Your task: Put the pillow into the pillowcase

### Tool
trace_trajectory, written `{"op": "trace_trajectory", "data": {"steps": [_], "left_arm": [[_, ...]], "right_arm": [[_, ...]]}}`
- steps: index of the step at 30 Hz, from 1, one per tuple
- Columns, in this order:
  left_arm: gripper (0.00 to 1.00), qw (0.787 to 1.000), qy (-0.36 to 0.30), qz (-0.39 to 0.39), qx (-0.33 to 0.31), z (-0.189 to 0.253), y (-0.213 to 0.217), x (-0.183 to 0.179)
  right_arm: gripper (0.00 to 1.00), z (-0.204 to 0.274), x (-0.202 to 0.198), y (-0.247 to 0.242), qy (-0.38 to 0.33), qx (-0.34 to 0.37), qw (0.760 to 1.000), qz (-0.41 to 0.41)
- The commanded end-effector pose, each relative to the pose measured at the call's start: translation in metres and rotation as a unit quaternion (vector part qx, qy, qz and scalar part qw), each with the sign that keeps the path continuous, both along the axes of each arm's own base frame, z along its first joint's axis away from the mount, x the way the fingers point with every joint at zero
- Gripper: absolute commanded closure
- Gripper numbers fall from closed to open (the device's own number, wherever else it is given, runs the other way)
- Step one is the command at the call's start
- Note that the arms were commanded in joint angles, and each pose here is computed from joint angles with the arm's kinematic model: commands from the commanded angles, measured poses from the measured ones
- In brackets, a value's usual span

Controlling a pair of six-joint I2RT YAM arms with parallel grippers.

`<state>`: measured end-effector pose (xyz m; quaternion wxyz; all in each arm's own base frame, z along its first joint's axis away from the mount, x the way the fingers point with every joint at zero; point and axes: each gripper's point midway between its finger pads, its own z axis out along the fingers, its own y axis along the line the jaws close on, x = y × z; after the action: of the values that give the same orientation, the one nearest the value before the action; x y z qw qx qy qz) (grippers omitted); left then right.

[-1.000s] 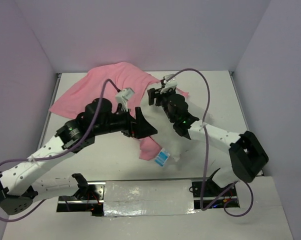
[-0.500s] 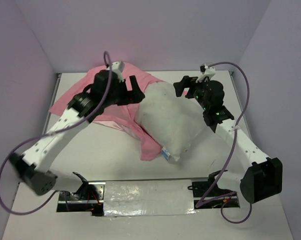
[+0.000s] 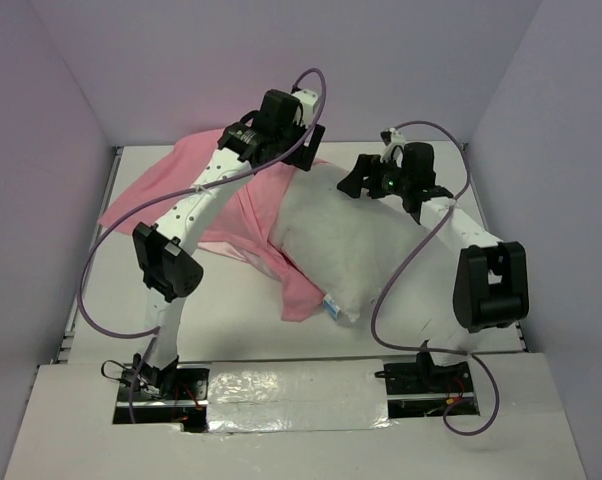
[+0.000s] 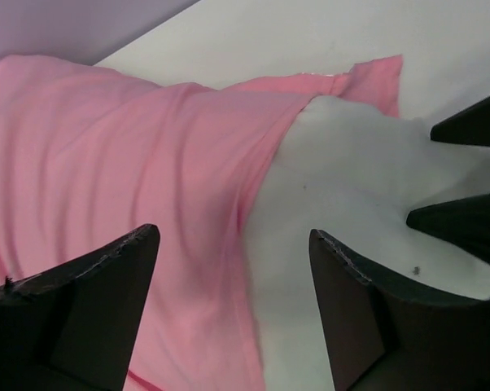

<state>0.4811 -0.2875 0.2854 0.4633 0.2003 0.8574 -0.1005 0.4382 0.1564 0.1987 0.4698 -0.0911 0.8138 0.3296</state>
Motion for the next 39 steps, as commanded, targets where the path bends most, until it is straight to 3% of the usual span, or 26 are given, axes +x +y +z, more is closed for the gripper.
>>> {"op": "trace_trajectory", "data": {"steps": [1, 11, 17, 20, 21, 23, 24, 26, 27, 29, 31, 32, 34, 35, 37, 38, 39], "left_arm": [[0.14, 0.998, -0.017, -0.029, 0.059, -0.009, 0.005, 0.005], [0.15, 0.991, -0.001, -0.072, 0.110, -0.045, 0.001, 0.012], [0.45, 0.991, -0.004, -0.024, 0.129, -0.059, 0.009, 0.030], [0.68, 0.993, -0.017, -0.016, 0.117, -0.054, 0.006, 0.035], [0.82, 0.994, -0.026, -0.013, 0.108, -0.048, 0.004, 0.038], [0.94, 0.995, -0.033, -0.012, 0.095, -0.041, 0.001, 0.039], [1.00, 0.996, -0.041, -0.005, 0.084, -0.035, 0.001, 0.040], [1.00, 0.996, -0.050, -0.006, 0.071, -0.024, -0.002, 0.040], [1.00, 0.997, -0.055, -0.008, 0.062, -0.017, -0.005, 0.038], [1.00, 0.996, -0.073, -0.027, 0.038, 0.004, -0.018, 0.031], [1.00, 0.994, -0.098, -0.053, 0.019, 0.031, -0.033, 0.015], [1.00, 0.992, -0.102, -0.074, 0.011, 0.038, -0.043, 0.005], [1.00, 0.987, -0.120, -0.107, 0.005, 0.059, -0.062, -0.023], [1.00, 0.986, -0.121, -0.116, 0.007, 0.063, -0.069, -0.035], [1.00, 0.982, -0.134, -0.132, 0.005, 0.082, -0.083, -0.067], [1.00, 0.982, -0.132, -0.133, -0.005, 0.087, -0.086, -0.078], [1.00, 0.980, -0.133, -0.145, -0.018, 0.097, -0.089, -0.098]], "right_arm": [[0.04, 0.020, 0.013, 0.005, -0.023, 0.012, 0.999, 0.033], [0.02, 0.007, 0.031, -0.008, -0.026, -0.010, 0.999, 0.033], [0.01, 0.002, 0.032, -0.004, -0.025, -0.001, 0.998, 0.059], [0.02, -0.014, 0.026, 0.008, -0.001, 0.012, 0.995, 0.097], [0.03, -0.017, 0.026, 0.011, 0.001, 0.012, 0.995, 0.103], [0.05, -0.035, 0.020, 0.017, 0.029, 0.008, 0.992, 0.119], [0.07, -0.040, 0.018, 0.023, 0.036, 0.008, 0.991, 0.129], [0.20, -0.052, 0.011, 0.037, 0.049, 0.003, 0.986, 0.161], [0.54, -0.052, 0.009, 0.043, 0.045, 0.003, 0.984, 0.175], [1.00, -0.038, 0.008, 0.062, 0.012, 0.011, 0.979, 0.203], [1.00, -0.016, 0.006, 0.075, -0.030, 0.019, 0.975, 0.218], [1.00, 0.010, 0.004, 0.086, -0.085, 0.021, 0.970, 0.229], [1.00, 0.027, -0.002, 0.092, -0.107, 0.045, 0.970, 0.214], [1.00, 0.071, -0.003, 0.095, -0.198, 0.057, 0.955, 0.212], [1.00, 0.081, -0.016, 0.098, -0.203, 0.109, 0.956, 0.181], [1.00, 0.110, -0.014, 0.095, -0.266, 0.130, 0.942, 0.156], [1.00, 0.109, -0.021, 0.100, -0.242, 0.169, 0.944, 0.150]]}}
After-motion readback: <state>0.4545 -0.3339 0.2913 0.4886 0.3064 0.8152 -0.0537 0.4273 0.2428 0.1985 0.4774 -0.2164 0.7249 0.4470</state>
